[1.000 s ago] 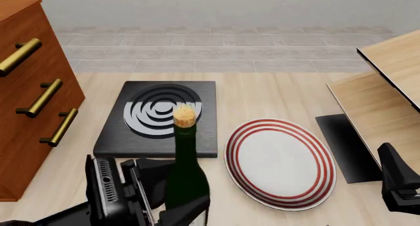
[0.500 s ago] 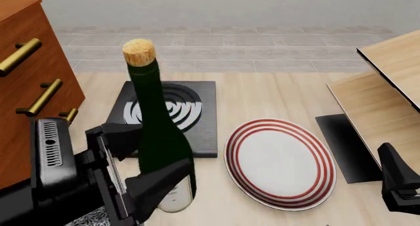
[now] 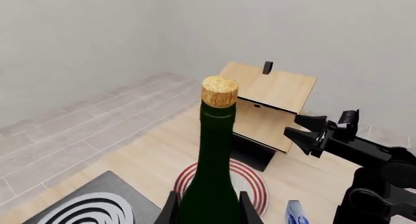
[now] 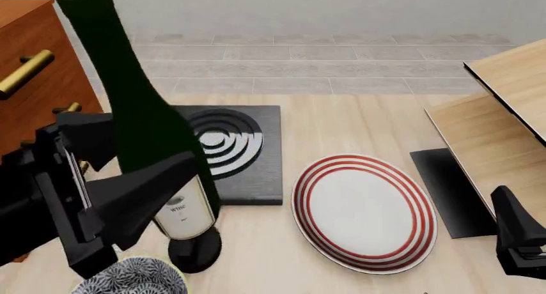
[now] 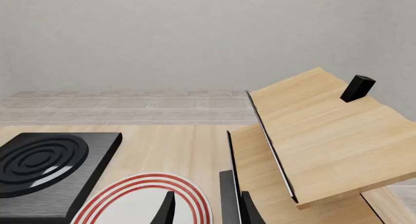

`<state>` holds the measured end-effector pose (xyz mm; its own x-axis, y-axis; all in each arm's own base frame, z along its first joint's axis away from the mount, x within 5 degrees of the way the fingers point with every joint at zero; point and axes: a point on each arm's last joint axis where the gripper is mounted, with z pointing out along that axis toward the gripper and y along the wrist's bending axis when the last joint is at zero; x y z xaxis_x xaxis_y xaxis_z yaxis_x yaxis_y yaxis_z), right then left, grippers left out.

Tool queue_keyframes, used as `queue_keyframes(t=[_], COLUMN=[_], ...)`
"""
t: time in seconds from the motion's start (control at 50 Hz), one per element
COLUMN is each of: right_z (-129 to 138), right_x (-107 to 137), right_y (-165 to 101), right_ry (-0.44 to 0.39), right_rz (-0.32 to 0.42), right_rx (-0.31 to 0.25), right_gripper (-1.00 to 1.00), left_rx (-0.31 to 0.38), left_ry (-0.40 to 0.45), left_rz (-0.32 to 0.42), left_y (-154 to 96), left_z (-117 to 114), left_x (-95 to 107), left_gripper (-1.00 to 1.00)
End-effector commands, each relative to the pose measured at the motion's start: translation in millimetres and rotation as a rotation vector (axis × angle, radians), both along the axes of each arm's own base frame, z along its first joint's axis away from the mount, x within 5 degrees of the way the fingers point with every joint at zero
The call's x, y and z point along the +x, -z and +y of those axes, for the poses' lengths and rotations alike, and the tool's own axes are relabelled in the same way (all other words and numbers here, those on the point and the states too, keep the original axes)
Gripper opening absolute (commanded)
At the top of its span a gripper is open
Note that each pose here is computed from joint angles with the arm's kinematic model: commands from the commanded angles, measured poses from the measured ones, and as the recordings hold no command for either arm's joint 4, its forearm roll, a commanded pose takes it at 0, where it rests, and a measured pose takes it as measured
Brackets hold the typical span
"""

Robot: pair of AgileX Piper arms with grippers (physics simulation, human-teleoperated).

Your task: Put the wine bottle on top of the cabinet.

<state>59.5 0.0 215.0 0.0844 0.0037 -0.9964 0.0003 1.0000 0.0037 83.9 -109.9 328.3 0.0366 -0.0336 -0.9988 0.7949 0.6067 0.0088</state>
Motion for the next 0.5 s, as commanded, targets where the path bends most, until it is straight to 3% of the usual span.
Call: queue_keyframes(t=[0.02,0.5], right_z=[0.0,0.0], right_x=[0.0,0.0], right_y=[0.0,0.0], right_ry=[0.000,0.000], right_rz=[0.000,0.000], right_rx=[0.000,0.000], right_gripper=[1.00,1.00], left_rx=[-0.008,-0.004], left_ry=[-0.065,-0.241], left_rz=[-0.036,-0.085], left_y=[-17.3,-51.1], left_z=[17.1,47.3], left_x=[-3.3,-6.9], left_gripper=[-1.00,-1.00])
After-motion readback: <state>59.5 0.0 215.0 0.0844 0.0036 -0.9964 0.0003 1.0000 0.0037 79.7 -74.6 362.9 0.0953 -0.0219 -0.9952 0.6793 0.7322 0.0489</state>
